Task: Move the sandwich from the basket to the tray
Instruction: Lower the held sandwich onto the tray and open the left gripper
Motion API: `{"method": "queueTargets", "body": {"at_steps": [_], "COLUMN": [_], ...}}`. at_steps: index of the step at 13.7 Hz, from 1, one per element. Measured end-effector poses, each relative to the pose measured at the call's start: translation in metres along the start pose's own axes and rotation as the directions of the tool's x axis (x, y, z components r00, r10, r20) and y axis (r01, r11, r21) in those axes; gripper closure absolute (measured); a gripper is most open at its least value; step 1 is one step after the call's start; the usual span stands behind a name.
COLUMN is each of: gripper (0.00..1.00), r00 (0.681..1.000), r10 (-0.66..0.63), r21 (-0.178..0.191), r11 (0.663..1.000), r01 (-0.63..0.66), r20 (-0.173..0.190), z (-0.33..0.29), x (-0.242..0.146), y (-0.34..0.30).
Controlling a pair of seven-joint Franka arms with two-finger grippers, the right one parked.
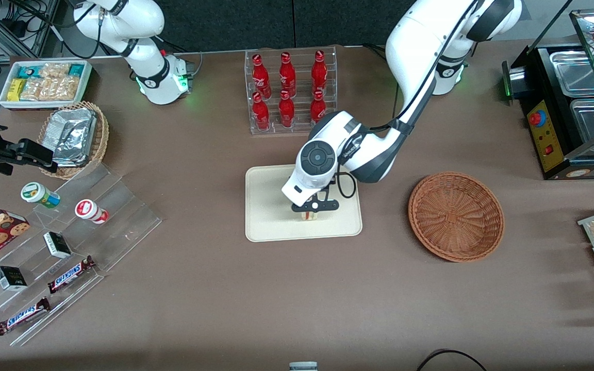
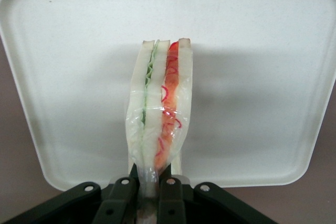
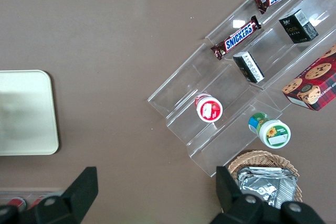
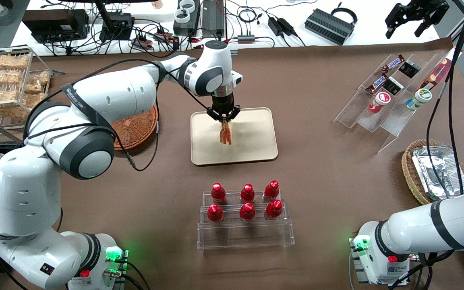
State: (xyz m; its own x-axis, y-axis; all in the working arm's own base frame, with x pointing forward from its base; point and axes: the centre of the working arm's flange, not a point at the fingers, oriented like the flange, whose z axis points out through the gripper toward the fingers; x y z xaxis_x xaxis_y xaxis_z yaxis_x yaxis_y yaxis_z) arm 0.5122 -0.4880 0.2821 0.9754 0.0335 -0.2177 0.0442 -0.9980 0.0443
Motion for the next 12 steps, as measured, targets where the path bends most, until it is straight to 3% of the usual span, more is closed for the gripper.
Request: {"method": "queueTargets", "body": {"at_steps": [12], "gripper": [0.85], "r00": [0.996], "r10": [-0.079], "r21": [0.016], "r11": [0.997], "r01": [0.080], "r20": [-0.036], "z": [0.032], "x": [0.006], "y": [0.006]}}
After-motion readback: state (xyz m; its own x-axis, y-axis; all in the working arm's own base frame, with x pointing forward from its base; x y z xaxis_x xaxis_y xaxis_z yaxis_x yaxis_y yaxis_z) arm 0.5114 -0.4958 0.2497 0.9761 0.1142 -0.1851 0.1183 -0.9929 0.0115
